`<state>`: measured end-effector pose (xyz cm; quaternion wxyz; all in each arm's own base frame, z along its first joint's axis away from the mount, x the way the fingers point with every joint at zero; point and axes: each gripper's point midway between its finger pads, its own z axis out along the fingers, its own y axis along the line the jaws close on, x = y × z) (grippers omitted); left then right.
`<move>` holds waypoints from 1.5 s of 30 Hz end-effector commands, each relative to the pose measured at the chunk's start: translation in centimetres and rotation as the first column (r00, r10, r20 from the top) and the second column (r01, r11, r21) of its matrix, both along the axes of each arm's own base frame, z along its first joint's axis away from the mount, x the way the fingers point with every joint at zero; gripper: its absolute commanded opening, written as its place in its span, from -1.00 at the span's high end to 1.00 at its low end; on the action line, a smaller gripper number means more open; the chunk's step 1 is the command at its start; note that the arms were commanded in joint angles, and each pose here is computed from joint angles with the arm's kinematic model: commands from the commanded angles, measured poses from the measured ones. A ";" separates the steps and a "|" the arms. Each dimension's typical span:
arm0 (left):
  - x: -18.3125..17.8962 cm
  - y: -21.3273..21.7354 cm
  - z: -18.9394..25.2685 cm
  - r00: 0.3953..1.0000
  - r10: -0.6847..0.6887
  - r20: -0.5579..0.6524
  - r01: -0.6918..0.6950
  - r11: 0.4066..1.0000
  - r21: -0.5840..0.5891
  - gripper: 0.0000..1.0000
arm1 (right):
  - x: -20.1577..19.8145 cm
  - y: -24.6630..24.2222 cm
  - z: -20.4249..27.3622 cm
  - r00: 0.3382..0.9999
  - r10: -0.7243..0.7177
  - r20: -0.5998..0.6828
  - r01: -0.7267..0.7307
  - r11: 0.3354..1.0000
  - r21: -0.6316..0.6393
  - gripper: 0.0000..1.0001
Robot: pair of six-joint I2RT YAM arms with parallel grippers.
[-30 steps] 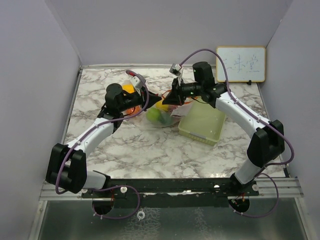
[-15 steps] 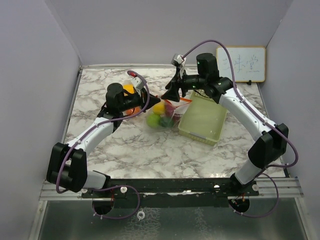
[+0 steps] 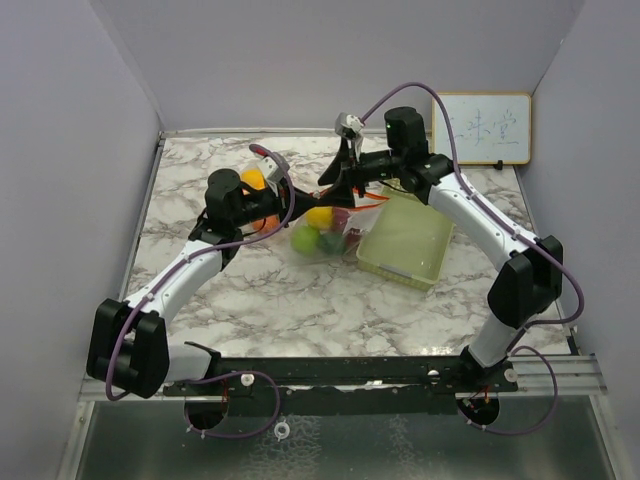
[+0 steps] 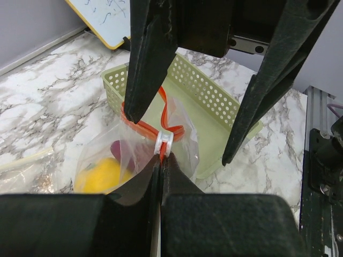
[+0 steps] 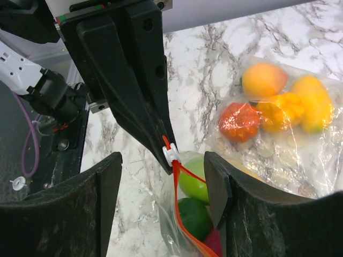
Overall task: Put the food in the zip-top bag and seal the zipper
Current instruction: Zip the zipper food storage bag at the center of the board.
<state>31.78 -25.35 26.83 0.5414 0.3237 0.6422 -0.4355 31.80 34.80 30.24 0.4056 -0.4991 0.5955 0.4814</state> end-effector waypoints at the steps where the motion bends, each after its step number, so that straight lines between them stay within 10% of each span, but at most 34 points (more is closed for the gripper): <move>1: -1.0 0.2 0.8 0.999 -0.026 0.036 0.026 1.000 -0.008 1.00 | -0.3 1.0 0.8 0.993 0.091 0.080 -0.096 0.994 0.060 -0.23; 20: -0.2 0.0 0.7 0.999 -0.025 0.030 0.025 1.000 -0.008 1.00 | -0.5 1.1 -1.9 0.995 0.096 -0.008 -0.096 0.994 0.045 0.26; 33: 0.3 -0.1 0.7 0.999 -0.024 0.026 0.024 1.000 -0.003 1.00 | 0.1 1.2 -2.6 0.997 0.072 -0.015 -0.071 0.997 0.032 0.96; 45: 4.6 5.9 1.2 0.980 0.197 0.018 -0.197 0.980 -0.020 1.00 | 5.6 -6.3 -6.0 0.935 -0.354 0.033 0.355 0.924 -0.142 0.96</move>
